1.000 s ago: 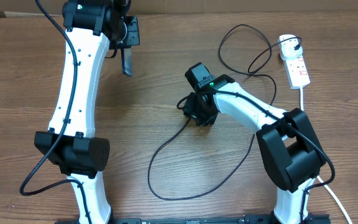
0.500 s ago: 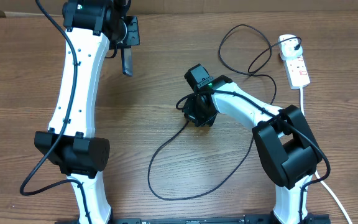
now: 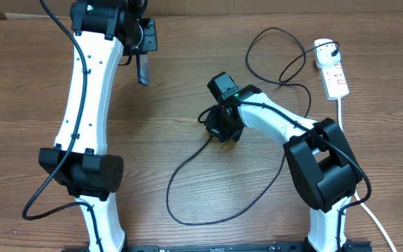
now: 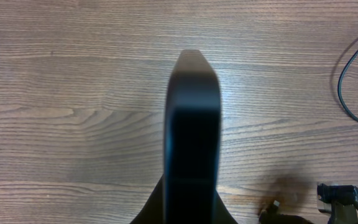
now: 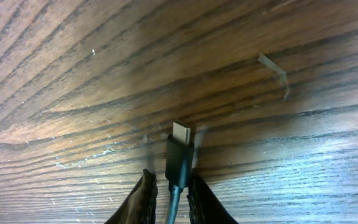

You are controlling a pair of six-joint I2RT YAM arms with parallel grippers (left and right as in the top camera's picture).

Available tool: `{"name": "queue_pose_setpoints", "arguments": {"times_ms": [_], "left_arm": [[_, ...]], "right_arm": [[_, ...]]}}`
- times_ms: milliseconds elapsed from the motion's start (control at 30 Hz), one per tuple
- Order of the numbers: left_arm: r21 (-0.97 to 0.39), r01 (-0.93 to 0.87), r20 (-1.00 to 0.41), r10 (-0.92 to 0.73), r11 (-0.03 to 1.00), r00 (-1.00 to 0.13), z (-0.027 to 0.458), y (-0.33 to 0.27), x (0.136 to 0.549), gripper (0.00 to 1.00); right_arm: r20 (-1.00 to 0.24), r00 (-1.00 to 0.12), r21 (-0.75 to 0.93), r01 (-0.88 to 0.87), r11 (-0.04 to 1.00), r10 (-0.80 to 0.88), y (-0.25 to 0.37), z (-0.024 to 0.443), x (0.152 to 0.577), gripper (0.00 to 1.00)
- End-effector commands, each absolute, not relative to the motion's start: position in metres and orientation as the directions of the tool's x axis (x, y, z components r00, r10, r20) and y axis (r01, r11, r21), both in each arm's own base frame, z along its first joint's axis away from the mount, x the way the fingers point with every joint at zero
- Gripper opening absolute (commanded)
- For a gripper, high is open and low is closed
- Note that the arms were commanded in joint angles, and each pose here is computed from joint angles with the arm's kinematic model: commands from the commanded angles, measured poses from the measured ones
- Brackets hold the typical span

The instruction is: Plug charger to phone and switch on socket

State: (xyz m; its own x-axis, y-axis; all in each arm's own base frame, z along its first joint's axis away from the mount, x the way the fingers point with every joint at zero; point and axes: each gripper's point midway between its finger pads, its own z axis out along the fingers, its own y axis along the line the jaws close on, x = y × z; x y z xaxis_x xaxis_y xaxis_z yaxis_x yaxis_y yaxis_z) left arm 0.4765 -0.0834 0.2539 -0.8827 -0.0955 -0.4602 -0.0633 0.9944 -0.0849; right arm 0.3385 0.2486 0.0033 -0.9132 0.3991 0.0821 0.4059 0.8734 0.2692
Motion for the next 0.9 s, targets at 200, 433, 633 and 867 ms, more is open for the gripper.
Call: {"name": "queue_pose_setpoints", "arguments": {"times_ms": [200, 433, 633, 867], "left_arm": [[-0.088, -0.077, -0.475, -0.11, 0.993, -0.873, 0.2589, -0.083, 0.4776, 0.04], [-0.087, -0.077, -0.475, -0.11, 0.993, -0.873, 0.2589, -0.0828, 0.4776, 0.04], [-0.087, -0.077, -0.475, -0.11, 0.993, -0.873, 0.2589, -0.0828, 0.4776, 0.04], [-0.087, -0.077, -0.475, -0.11, 0.993, -0.873, 0.2589, -0.0828, 0.4776, 0.04]], "right_arm": [[0.08, -0.912, 0.255, 0.41, 0.876, 0.403, 0.2456, -0.0032, 0.3385, 0.11], [0.08, -0.905, 0.259, 0.423, 0.869, 0.417, 0.2408, -0.0029, 0.3429, 0.07], [0.112, -0.899, 0.28, 0.437, 0.855, 0.423, 0.2396, -0.0013, 0.344, 0.04], [0.16, -0.9, 0.316, 0.436, 0.843, 0.406, 0.2454, 0.0019, 0.3409, 0.04]]}}
